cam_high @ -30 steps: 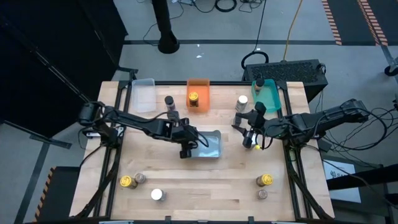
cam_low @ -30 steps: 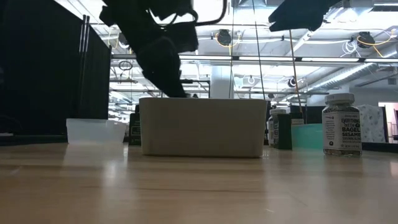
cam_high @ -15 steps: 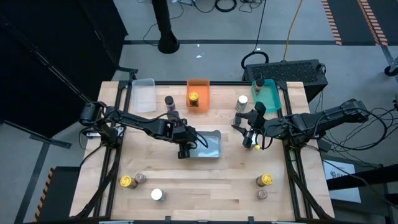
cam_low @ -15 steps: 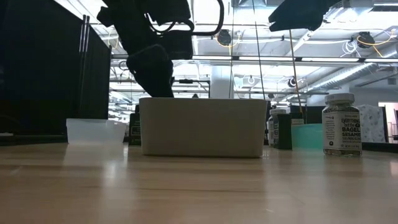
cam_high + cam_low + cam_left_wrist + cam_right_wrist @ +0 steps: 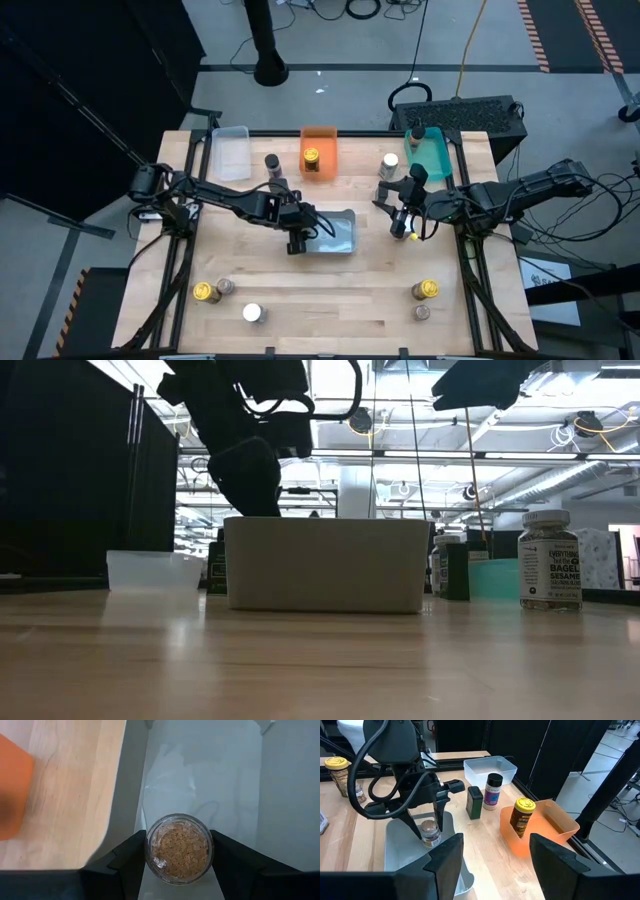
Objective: Sort spices by type
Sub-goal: Put the top brown seasoning bottle into the gray bin
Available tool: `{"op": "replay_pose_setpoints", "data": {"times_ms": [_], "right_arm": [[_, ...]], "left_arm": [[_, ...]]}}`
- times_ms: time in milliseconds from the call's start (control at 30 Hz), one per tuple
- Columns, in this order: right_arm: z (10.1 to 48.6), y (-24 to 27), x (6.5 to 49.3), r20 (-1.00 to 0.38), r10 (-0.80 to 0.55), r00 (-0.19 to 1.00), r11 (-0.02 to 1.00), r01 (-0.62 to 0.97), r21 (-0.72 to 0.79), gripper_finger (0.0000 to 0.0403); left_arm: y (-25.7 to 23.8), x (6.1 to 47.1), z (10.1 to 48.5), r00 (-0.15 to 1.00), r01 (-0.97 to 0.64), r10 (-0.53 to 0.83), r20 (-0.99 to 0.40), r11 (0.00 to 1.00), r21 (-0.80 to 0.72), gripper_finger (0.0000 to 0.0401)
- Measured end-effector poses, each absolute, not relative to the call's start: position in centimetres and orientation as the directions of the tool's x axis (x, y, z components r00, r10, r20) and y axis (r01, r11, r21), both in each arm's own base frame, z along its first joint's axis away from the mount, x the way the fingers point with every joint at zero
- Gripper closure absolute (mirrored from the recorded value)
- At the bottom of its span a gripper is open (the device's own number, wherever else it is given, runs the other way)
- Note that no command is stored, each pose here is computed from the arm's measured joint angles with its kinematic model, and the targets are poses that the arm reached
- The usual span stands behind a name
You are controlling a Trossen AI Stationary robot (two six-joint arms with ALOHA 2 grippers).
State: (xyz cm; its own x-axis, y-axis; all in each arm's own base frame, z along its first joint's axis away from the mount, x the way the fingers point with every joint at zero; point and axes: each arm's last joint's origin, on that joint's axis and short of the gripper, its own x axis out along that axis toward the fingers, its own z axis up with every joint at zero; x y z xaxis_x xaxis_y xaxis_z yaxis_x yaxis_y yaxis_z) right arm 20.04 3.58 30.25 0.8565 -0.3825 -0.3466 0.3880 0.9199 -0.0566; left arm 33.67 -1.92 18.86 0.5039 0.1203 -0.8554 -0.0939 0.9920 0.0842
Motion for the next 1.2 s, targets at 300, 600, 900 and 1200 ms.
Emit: {"op": "replay_pose_setpoints", "data": {"times_ms": [300, 600, 900, 1200], "right_arm": [[30.25, 3.58, 20.04, -0.347, -0.383, 0.856, 0.92, 0.389, -0.054, 0.0193], [30.25, 3.58, 20.04, -0.347, -0.383, 0.856, 0.92, 0.389, -0.054, 0.0193], [30.25, 3.57, 20.04, -0.347, -0.383, 0.856, 0.919, 0.39, -0.054, 0.0193], [30.25, 3.57, 20.04, -0.347, -0.383, 0.856, 0.919, 0.39, -0.054, 0.0193]], "left_arm": [[-1.89, 33.68, 18.86, 0.504, -0.098, 0.129, -0.854, 0.991, 0.092, 0.0192], [-1.9, 33.67, 18.86, 0.504, -0.096, 0.129, -0.854, 0.991, 0.093, 0.0191], [-1.9, 33.68, 18.87, 0.505, -0.089, 0.129, -0.854, 0.991, 0.097, 0.0191], [-1.9, 33.68, 18.87, 0.505, -0.075, 0.129, -0.853, 0.992, 0.105, 0.0171]]}}
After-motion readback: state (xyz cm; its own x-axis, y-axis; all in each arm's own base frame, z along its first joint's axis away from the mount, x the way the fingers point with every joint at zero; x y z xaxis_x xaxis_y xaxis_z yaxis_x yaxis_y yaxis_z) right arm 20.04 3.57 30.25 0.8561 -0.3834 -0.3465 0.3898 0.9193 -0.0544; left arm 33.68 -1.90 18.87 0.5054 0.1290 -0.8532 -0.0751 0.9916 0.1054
